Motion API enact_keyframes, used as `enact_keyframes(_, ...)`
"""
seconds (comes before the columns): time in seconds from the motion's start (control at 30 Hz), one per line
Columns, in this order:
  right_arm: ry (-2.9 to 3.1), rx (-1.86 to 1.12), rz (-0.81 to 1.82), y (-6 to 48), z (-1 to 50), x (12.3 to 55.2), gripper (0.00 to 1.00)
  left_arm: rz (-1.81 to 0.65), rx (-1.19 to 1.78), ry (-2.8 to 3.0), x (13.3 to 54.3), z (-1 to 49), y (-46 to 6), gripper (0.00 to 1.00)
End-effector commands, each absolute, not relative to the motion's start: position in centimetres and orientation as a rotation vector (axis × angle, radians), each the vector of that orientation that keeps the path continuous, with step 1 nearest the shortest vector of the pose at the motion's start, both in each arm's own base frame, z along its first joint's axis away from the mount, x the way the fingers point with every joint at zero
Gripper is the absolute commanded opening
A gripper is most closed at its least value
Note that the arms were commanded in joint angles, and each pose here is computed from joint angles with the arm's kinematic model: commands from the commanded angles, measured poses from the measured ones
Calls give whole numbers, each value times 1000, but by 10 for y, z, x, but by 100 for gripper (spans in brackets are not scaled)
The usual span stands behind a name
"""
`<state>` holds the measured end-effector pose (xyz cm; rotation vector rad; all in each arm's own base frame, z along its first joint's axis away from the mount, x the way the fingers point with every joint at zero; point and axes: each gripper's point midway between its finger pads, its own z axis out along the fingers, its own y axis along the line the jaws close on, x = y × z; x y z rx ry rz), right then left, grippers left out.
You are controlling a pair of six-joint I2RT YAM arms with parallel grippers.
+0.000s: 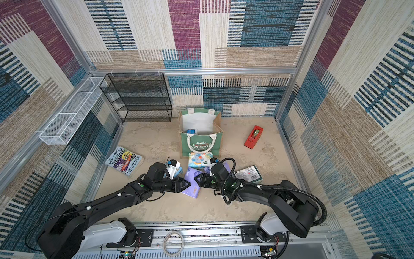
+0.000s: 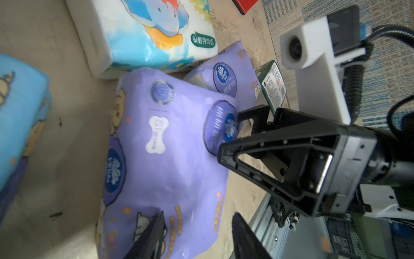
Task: Put tissues into the canvas bag
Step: Pick up the pack of facial tissues from the center of the board.
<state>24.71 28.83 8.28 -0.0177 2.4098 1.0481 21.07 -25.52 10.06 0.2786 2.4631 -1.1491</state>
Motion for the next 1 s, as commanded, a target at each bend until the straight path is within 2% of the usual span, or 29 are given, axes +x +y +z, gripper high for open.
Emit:
enact_keyframes(0.0,2409,-34,1010,286,84,251,71,-1254,221,2422,204,113,-259,52)
enact_keyframes(0.2,2417,-45,999,284,86,250,72,-1043,184,2395,213,123,-229,61)
enact_keyframes(0.53,2451,-24,1003,288,81,237,68,-1019,240,2526,227,100,-237,64)
enact_keyframes(0.8,2506,-15,947,291,68,238,55,-1040,259,2586,234,84,-249,66)
enact_keyframes(0.97,2539,-4,903,285,59,235,52,-1049,224,2635,232,69,-250,69)
